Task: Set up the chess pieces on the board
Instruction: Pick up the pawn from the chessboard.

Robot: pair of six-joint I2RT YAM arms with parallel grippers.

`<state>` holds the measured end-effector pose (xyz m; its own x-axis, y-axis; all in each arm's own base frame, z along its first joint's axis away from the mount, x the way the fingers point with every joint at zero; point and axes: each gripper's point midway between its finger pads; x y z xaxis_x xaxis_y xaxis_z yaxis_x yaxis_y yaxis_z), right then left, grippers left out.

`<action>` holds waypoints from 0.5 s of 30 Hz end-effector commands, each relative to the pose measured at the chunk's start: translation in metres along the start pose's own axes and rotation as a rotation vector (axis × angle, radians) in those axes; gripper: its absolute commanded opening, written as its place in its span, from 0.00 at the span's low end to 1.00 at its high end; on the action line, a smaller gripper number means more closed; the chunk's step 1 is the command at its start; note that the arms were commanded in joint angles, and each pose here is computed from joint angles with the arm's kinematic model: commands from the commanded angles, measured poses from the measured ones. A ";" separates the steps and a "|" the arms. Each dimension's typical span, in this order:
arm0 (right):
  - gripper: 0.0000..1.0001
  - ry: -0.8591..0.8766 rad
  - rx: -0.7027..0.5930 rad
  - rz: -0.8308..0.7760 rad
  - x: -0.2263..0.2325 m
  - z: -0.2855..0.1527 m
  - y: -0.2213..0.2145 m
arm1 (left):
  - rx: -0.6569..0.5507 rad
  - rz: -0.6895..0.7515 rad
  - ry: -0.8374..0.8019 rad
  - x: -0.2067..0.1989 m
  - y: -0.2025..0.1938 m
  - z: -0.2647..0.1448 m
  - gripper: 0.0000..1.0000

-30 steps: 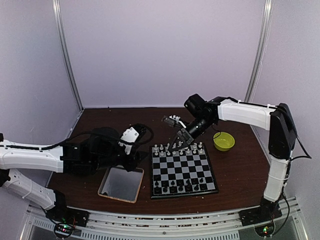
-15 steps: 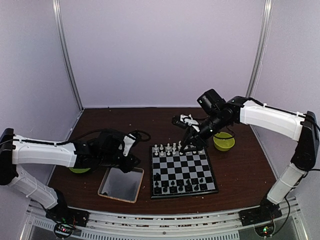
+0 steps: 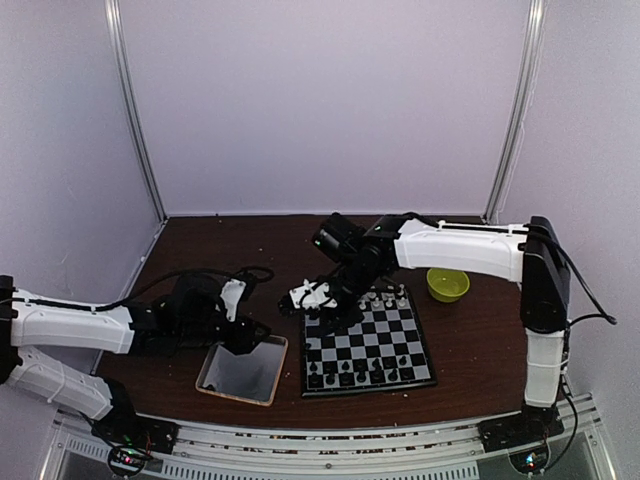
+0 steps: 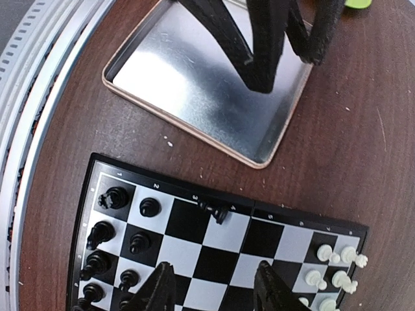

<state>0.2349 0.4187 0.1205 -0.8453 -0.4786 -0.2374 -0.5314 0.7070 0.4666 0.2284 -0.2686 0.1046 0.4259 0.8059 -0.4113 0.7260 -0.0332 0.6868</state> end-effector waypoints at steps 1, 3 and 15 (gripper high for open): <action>0.42 0.042 0.064 -0.092 0.003 0.011 0.003 | -0.042 -0.076 -0.055 -0.003 0.001 -0.002 0.49; 0.43 0.058 0.077 -0.111 0.004 0.019 0.003 | -0.045 -0.093 -0.057 0.000 -0.003 -0.003 0.49; 0.42 0.099 0.097 -0.082 0.008 0.025 0.004 | 0.024 -0.039 -0.121 -0.006 -0.024 0.003 0.42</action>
<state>0.2279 0.4354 0.0878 -0.7820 -0.5929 -0.1921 -0.6173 0.6944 0.3698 0.2080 -0.2533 0.0744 0.3602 0.7864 -0.5018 0.7788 0.0426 0.6258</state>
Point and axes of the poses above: each gripper's point midway between its finger pads, its own z axis out along the fingers, its own x axis along the line the jaws close on, y = z × x, and after that the axes turned 13 degrees about -z, right-handed
